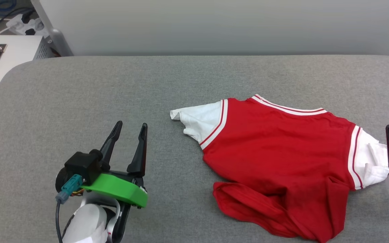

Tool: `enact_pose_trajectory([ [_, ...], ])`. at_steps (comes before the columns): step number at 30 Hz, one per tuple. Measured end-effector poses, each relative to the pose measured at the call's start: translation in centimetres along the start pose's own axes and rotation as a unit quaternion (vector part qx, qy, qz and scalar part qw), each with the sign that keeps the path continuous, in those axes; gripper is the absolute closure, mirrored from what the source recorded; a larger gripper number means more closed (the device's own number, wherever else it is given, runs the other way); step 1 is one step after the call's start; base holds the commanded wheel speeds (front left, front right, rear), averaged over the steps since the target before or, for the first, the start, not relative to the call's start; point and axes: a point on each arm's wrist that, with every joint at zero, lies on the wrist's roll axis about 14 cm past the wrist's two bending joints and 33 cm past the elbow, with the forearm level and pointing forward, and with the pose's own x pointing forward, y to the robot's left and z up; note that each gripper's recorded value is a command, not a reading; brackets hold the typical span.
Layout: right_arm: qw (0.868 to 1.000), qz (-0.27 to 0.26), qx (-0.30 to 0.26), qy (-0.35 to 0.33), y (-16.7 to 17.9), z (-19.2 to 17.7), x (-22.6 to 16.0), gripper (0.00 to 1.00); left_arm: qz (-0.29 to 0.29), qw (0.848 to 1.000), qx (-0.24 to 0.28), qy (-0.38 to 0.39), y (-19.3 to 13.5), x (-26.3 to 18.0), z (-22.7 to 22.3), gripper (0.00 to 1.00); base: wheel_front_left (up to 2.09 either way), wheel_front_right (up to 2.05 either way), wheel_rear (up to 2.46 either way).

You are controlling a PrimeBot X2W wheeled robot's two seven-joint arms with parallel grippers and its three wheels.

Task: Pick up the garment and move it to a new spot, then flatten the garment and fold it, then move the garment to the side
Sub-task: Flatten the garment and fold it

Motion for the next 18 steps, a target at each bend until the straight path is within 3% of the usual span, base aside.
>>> enact_pose_trajectory([
  [10,0.993,-0.014,0.071,-0.095,2.1,0.5,-5.2,0.00,-0.013,0.999,-0.035,0.009,-1.6,0.0,-0.9,0.00,0.00,0.00,0.00],
  [18,0.988,-0.028,0.079,-0.133,1.7,2.2,-6.2,0.00,-0.060,0.996,-0.025,0.062,-3.1,1.4,-3.1,0.00,0.00,0.00,0.00],
])
